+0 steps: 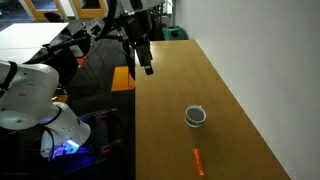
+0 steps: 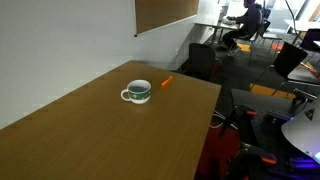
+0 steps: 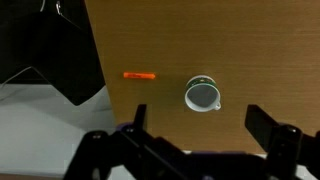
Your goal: Put the orange marker in the mug
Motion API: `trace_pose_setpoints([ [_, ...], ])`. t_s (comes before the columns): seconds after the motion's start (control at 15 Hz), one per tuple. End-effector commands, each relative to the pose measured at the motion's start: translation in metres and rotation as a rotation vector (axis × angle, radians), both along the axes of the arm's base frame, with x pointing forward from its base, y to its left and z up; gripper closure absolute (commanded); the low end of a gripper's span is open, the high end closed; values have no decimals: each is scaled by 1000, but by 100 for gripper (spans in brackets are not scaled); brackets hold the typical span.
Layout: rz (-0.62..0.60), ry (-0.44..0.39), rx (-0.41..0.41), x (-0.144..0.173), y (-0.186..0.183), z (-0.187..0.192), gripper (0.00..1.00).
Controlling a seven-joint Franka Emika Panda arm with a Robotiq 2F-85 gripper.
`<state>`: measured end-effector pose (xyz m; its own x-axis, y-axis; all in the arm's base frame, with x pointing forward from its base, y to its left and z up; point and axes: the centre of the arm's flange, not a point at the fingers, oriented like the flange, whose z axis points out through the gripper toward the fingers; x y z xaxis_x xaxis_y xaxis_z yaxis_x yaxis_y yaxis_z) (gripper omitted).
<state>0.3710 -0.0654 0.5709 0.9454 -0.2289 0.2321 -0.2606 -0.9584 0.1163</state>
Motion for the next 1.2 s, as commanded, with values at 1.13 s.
trace_pose_setpoints([
  [1.13, -417, -121, 72, 78, -65, -35, 0],
])
